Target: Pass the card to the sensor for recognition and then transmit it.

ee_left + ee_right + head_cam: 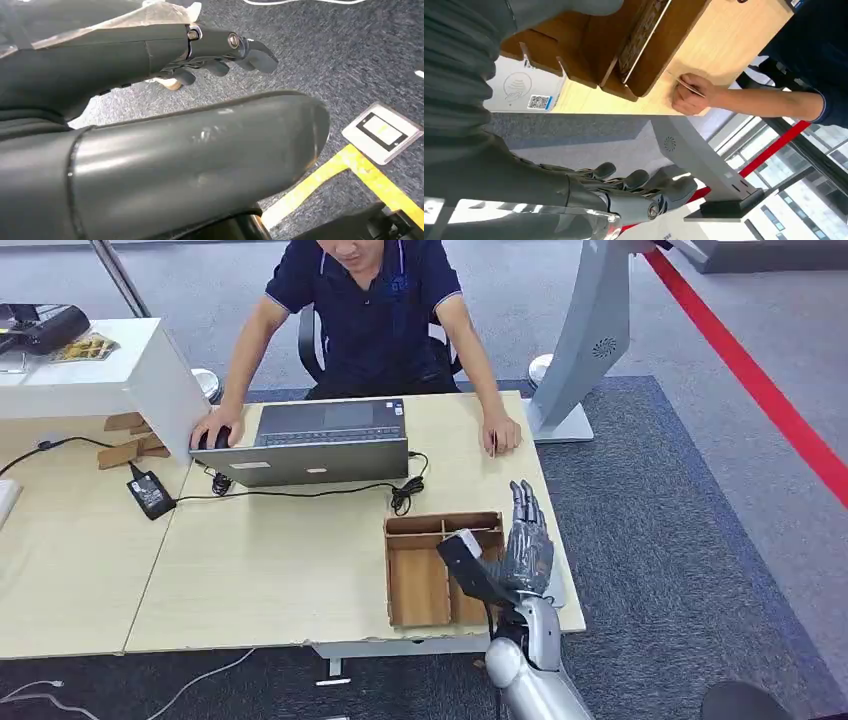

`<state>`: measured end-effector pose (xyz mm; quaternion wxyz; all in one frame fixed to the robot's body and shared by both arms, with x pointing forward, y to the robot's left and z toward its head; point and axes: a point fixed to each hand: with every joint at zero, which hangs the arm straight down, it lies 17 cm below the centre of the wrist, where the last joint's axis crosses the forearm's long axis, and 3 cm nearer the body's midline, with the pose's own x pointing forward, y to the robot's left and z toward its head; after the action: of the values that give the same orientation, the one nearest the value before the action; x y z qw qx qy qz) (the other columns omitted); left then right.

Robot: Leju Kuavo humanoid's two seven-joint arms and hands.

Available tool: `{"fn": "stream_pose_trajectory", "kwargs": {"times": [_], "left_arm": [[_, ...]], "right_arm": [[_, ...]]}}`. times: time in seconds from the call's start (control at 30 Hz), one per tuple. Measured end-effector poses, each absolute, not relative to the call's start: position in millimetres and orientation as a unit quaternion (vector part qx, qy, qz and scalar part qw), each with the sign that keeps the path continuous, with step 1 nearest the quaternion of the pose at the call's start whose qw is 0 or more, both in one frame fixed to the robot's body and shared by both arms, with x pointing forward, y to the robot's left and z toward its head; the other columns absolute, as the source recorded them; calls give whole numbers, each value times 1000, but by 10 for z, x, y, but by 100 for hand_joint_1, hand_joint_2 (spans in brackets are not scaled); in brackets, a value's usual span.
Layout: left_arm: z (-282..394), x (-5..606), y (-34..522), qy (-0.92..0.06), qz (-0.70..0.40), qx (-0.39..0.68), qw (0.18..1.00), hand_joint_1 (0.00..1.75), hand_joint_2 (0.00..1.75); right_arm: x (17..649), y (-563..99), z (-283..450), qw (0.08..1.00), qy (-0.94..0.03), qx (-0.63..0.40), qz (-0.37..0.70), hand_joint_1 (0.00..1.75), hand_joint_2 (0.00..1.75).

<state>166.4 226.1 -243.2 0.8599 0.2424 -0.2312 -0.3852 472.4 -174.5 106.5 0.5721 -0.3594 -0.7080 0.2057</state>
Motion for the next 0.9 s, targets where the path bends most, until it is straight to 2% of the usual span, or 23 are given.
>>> {"fn": "stream_pose_trajectory", "kwargs": {"times": [0.9], "left_arm": [[-2428, 1671, 2261, -233, -386, 243, 859, 0, 0]], "right_arm": [[4733, -1747, 1081, 570, -709, -360, 206, 0, 175]]}}
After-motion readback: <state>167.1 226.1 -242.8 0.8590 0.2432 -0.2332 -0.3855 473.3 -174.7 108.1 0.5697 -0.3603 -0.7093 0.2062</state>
